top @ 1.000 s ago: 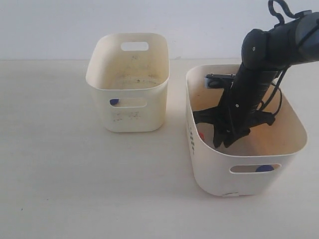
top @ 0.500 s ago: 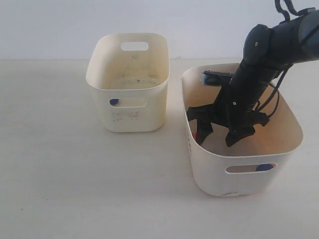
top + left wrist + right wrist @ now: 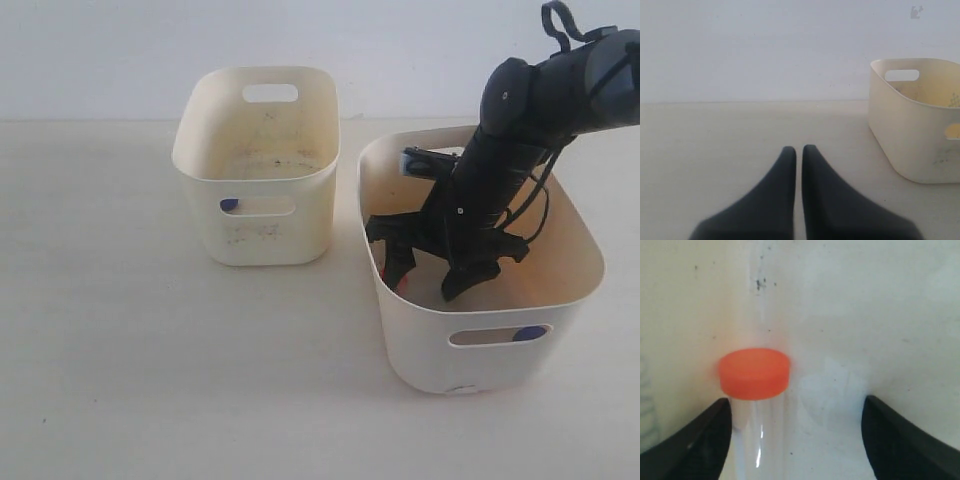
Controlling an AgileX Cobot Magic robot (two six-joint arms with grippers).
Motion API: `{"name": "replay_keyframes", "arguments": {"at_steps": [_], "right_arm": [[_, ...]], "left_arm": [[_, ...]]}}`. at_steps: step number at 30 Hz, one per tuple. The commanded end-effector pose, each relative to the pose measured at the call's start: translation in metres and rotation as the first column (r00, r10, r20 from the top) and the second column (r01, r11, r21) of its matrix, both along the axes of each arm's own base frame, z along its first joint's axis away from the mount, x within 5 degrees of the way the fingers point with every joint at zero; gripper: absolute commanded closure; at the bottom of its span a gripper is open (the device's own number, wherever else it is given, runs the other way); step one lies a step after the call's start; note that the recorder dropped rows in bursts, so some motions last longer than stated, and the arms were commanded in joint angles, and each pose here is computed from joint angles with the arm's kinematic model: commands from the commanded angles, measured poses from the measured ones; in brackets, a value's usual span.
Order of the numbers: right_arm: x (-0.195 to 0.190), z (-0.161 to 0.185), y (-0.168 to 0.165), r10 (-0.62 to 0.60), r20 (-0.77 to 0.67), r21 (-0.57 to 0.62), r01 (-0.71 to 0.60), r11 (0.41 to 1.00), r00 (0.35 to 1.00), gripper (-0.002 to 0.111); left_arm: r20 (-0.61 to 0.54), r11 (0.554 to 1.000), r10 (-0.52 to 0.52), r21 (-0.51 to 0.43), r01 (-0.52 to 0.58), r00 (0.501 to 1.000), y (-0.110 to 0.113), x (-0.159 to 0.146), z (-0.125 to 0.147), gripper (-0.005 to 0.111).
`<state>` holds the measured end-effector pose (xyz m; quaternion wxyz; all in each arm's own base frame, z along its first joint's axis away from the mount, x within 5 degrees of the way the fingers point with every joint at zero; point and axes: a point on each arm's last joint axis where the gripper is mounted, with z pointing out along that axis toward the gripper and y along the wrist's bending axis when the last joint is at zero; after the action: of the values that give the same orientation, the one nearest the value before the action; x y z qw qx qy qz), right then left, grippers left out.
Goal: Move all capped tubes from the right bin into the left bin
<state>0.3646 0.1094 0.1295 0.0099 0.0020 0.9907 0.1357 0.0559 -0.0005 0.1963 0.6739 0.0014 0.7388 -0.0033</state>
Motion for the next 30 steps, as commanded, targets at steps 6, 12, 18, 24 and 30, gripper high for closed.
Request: {"name": "replay_keyframes", "arguments": {"at_steps": [6,12,18,24,30], "right_arm": [[-0.002,-0.028,-0.011,0.020,-0.047,-0.126,-0.026,0.992,0.999,0.040],[-0.002,-0.028,-0.011,0.035,-0.054,-0.130,-0.042,0.991,0.998,0.058],[-0.003,-0.028,-0.012,0.046,-0.055,-0.145,-0.054,0.988,0.997,0.060],[-0.003,-0.017,-0.013,0.046,-0.031,-0.150,-0.050,0.987,0.998,0.108],[-0.008,0.040,-0.016,0.049,0.091,-0.148,-0.036,0.988,0.995,0.108]], "left_arm": [[0.004,1.000,-0.007,-0.008,0.007,1.000,0.000,0.000,0.001,0.103],[0.004,1.000,-0.007,-0.008,0.007,1.000,0.000,0.000,0.001,0.103],[0.004,1.000,-0.007,-0.008,0.007,1.000,0.000,0.000,0.001,0.103],[0.004,1.000,-0.007,-0.008,0.007,1.000,0.000,0.000,0.001,0.103],[0.004,1.000,-0.007,-0.008,0.007,1.000,0.000,0.000,0.001,0.103]]}}
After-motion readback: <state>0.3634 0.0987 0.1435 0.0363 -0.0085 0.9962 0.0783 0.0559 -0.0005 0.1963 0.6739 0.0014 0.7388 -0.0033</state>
